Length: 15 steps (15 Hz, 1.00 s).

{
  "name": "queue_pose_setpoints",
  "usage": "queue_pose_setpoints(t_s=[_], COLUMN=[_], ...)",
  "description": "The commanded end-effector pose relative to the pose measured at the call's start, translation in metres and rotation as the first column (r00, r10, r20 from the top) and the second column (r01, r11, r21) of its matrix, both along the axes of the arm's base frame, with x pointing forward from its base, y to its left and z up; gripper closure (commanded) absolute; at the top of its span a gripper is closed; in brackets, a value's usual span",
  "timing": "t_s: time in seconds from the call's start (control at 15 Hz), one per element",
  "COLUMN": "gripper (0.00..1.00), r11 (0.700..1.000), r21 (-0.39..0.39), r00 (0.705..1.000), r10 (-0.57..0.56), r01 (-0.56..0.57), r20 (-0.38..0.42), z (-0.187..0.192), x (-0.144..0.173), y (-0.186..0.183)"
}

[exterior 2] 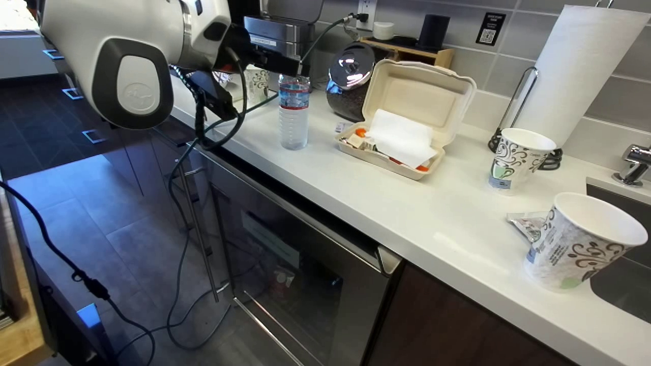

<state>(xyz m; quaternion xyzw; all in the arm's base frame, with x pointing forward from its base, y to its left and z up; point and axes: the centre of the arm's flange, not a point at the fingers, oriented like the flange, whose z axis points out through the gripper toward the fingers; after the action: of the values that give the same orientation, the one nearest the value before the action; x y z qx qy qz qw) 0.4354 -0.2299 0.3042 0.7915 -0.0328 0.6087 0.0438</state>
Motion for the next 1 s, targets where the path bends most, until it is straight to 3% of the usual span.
queue_pose_setpoints(t_s=[0.0,0.6,0.93], gripper=[0.03,0.03,0.21], r11=[0.999,0.996,0.998], r21=[0.029,0.048,0.042], r00=[0.999,0.995,0.996], r10=[-0.040,-0.078,-0.056], r01=[0.040,0.076,0.053], r20=[0.000,0.058,0.073], z=[-0.013,0.000,0.006], x=[0.005,0.002,-0.002], y=[0.003,-0.002,0.003])
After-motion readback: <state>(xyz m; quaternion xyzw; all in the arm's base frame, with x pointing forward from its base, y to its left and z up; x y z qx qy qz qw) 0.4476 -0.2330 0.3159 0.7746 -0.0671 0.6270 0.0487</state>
